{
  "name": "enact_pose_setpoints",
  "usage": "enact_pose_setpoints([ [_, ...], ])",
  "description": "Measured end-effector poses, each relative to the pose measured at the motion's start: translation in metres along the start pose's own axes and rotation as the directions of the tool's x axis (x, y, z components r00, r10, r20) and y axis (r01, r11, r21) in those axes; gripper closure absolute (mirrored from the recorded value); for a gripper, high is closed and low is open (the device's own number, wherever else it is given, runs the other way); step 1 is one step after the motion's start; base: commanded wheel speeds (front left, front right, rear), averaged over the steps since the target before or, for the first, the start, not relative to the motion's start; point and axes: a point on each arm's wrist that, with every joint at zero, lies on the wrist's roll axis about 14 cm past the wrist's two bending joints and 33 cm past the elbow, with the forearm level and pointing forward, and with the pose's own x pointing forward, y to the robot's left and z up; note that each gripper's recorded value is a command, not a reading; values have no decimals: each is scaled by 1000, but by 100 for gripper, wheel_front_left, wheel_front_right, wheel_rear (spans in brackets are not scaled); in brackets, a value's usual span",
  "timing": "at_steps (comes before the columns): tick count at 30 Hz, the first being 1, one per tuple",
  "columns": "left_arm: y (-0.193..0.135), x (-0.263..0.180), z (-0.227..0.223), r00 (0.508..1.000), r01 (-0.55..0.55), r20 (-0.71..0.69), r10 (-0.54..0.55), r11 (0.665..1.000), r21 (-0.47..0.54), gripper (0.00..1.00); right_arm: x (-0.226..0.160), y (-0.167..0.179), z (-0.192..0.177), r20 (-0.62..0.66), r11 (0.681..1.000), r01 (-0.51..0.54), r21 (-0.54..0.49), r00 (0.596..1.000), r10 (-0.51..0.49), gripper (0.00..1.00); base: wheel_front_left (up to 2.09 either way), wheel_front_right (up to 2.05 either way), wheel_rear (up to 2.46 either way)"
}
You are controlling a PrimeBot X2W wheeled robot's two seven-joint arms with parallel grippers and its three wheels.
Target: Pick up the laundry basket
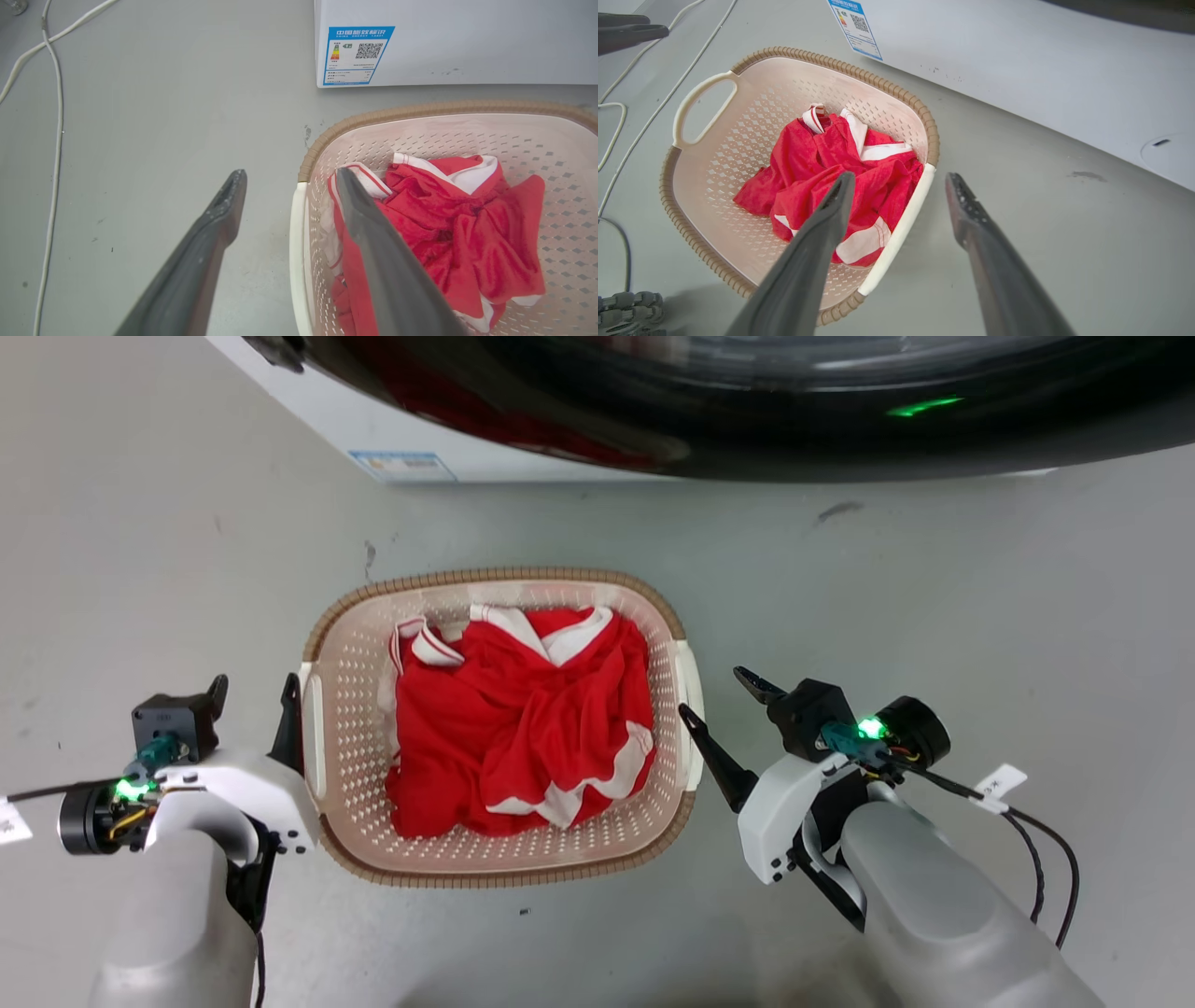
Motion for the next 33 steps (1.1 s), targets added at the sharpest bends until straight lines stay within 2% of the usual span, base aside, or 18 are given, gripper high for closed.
enact_pose_setpoints([
  [13,-3,19,-50,988,21,-155,-18,1000,19,0,25,7,-56,-165,996,-54,77,984,66,0,0,0,0],
  [29,-16,31,-88,961,69,-272,-58,997,31,0,36,14,-85,-246,989,-99,111,961,124,0,0,0,0],
  [30,-18,32,-88,960,73,-272,-61,997,35,42,36,15,-86,-249,989,-101,111,960,126,0,0,0,0],
  [31,-18,33,-88,960,78,-273,-64,996,41,83,36,16,-88,-254,988,-105,110,958,130,30,0,0,0],
  [32,-18,34,-88,959,78,-275,-63,996,43,100,36,16,-89,-258,988,-108,111,957,134,78,0,0,0],
  [33,-18,33,-90,958,77,-282,-62,996,42,100,37,17,-90,-260,988,-111,112,956,136,100,0,0,0],
])
